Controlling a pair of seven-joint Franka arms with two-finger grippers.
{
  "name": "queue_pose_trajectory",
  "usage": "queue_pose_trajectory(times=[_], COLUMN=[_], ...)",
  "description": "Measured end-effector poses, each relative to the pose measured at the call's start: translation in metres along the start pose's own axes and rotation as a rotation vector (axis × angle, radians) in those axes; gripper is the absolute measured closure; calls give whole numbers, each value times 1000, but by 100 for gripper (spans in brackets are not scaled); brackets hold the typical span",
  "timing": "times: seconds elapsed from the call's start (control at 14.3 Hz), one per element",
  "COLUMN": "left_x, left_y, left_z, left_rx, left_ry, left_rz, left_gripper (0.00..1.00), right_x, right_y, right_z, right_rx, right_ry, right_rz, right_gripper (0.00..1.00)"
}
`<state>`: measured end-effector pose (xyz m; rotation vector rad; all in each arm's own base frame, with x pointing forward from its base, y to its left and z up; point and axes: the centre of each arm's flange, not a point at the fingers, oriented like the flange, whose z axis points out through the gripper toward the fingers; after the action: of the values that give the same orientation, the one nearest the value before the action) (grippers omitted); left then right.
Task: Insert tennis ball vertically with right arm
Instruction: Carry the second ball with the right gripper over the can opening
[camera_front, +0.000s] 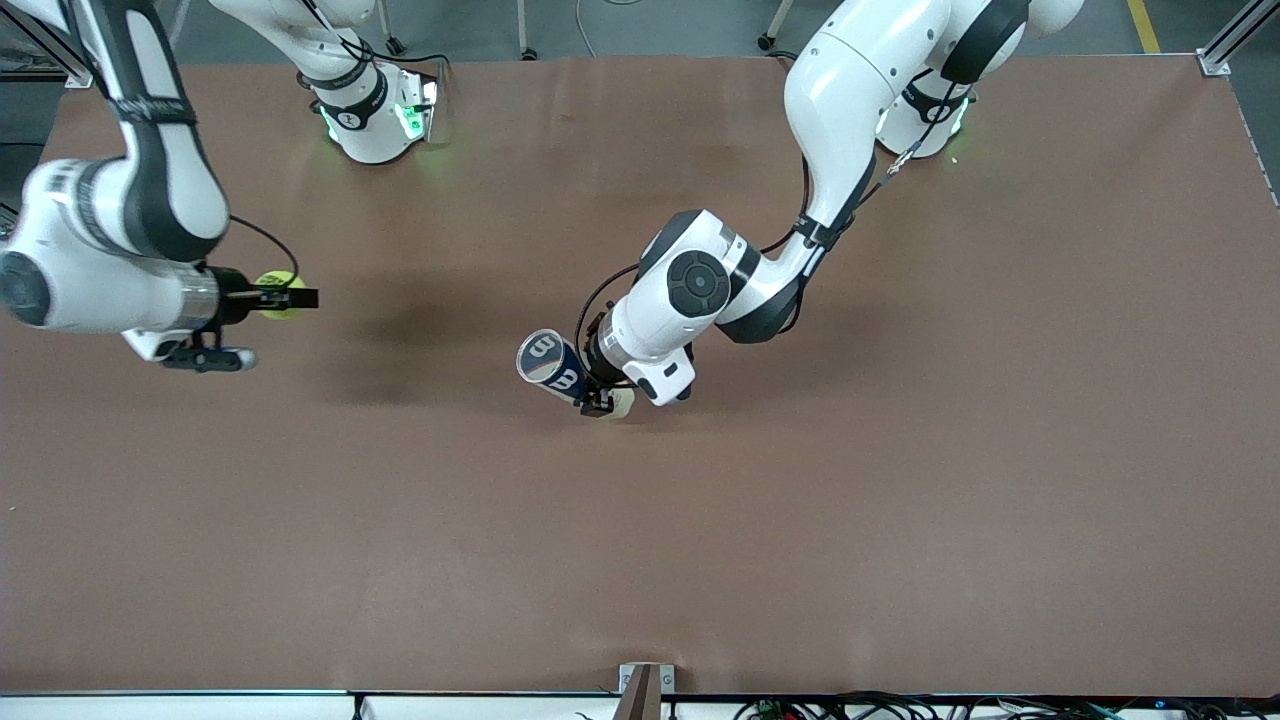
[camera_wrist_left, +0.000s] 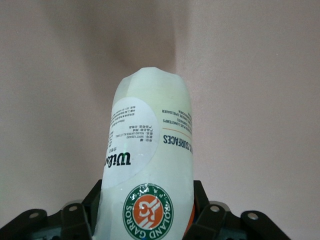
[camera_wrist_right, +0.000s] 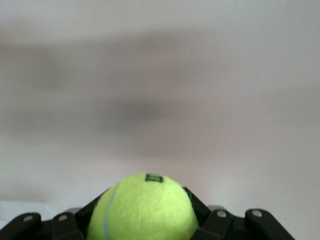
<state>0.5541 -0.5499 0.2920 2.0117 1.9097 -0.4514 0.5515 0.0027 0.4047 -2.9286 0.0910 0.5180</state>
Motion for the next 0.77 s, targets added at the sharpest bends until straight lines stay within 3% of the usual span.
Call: queue_pose_trajectory(times=[0.21,0.35,0.56,0.77], left_x=[0,0,0,0], left_y=[0,0,0,0], left_z=[0,0,0,0], left_rx=[0,0,0,0], left_ry=[0,0,0,0], left_rz=[0,0,0,0], left_gripper=[28,28,28,28], right_x=[4,2,3,8], right_y=[-81,-131,-184,-245], right_z=[-54,-68,-78,-64], right_rx=[-9,25,66,102], right_ry=[98,131,165,231], right_rz=[17,54,114,172], right_gripper=[43,43,43,43])
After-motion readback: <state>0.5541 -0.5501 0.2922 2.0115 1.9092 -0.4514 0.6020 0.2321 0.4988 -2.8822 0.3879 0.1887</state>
